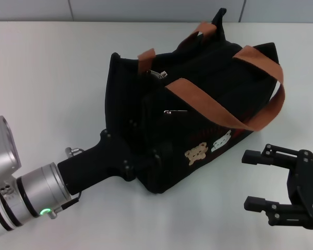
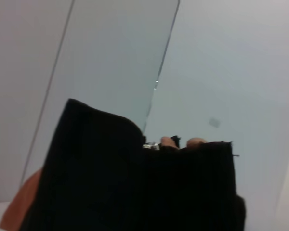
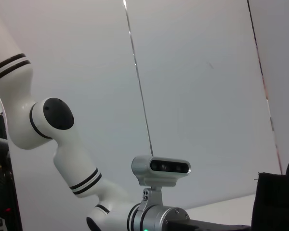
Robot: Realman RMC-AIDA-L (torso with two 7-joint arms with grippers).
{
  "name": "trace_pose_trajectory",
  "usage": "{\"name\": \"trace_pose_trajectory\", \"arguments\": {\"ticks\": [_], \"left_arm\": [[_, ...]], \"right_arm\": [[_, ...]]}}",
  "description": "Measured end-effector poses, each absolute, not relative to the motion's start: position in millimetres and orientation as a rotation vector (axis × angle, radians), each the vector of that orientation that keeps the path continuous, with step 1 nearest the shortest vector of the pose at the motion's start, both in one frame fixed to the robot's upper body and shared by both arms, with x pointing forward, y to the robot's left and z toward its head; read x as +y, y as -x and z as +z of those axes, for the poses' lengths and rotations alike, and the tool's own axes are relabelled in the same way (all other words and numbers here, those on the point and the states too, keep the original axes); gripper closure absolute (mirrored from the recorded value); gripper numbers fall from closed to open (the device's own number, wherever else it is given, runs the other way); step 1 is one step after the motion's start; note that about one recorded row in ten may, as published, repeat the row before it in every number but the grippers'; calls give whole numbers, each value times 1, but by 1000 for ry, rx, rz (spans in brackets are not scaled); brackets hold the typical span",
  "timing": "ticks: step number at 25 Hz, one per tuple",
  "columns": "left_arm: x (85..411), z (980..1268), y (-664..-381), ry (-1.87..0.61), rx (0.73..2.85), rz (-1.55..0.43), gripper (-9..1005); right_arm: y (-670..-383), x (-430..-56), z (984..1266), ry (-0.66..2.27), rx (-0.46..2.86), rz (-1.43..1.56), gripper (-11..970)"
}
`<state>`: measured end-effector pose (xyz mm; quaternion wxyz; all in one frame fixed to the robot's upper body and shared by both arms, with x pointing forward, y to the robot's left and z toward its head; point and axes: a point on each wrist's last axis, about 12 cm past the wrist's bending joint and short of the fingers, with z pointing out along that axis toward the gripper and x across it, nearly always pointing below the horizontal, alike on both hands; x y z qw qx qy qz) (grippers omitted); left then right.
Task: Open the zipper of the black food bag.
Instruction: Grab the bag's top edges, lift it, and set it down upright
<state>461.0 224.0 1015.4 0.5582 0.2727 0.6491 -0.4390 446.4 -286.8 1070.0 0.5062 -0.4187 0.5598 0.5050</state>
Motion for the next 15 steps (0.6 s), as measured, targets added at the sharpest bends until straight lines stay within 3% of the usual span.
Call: {"name": "trace_pose_trajectory", "arguments": {"ticks": [2,15], "left_arm": [[226,1014,-461,-629,1538,-1018,226],[238,1014,-463,-571,1539,-950,742]], "right_arm": [[-446,-287,1070,1009,1351,1217,193],[-447,-287,1070,994,1350,1208,193]]}}
